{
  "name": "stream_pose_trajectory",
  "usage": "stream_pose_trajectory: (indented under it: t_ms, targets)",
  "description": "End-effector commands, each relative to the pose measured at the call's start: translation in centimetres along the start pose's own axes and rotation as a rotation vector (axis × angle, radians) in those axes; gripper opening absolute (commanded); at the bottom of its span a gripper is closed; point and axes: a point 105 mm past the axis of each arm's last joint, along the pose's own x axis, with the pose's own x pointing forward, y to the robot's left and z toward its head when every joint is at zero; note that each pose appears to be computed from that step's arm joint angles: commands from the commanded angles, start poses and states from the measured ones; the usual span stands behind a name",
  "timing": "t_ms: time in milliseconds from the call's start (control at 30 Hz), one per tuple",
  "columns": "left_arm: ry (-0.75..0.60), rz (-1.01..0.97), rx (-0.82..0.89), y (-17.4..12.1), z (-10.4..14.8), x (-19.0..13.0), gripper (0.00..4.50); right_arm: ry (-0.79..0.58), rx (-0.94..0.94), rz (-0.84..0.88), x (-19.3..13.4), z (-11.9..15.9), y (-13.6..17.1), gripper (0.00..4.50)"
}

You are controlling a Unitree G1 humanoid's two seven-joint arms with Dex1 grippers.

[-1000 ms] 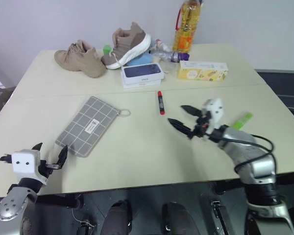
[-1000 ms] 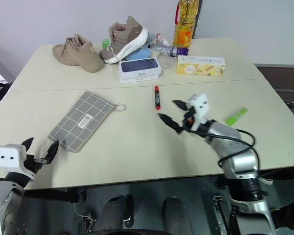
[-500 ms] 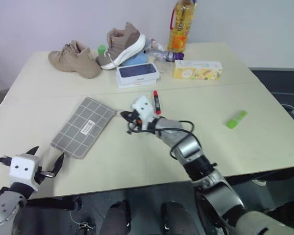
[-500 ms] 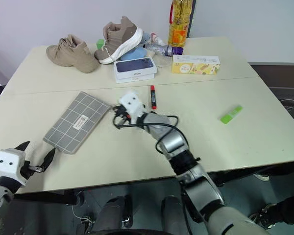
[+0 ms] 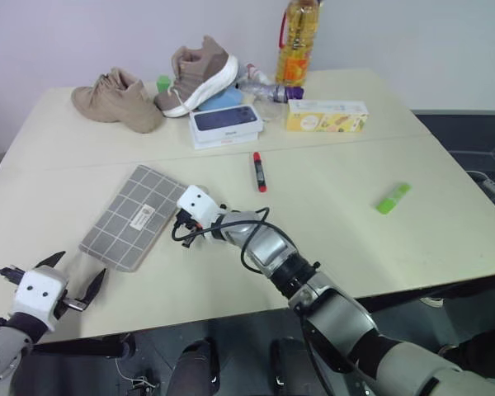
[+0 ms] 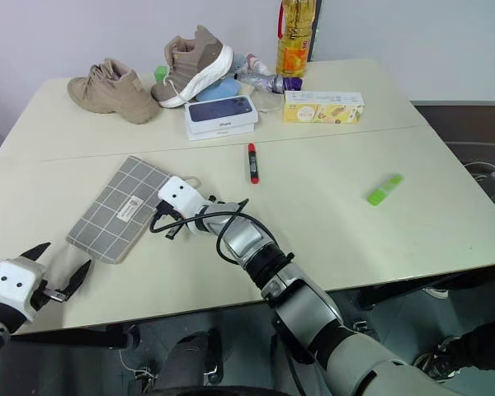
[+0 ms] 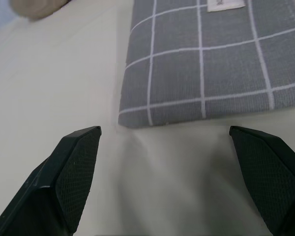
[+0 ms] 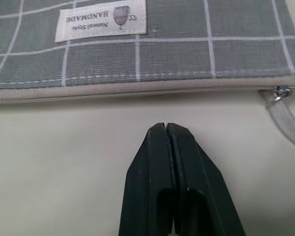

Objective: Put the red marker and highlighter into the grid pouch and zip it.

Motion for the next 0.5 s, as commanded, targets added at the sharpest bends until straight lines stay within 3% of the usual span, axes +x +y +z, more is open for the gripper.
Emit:
stream_pose_trajectory:
  t_ms: [33, 267, 500]
  targets:
    - [-0.022, -0.032, 0.167, -0.2, 0.6, 0.2, 4.5, -0.095, 0.073, 0.064, 0.2, 2.2, 2.3, 0.05]
    - [-0.14, -0.129, 0.548, -1.9, 2.6, 2.5, 4.5, -0.154, 0.128, 0.057, -2.1, 1.6, 1.8, 0.05]
    - [-0.183, -0.173, 0.529, -3.2, 2.9, 3.9, 4.5, -0.197, 0.144, -0.041, -4.8, 1.5, -1.2, 0.05]
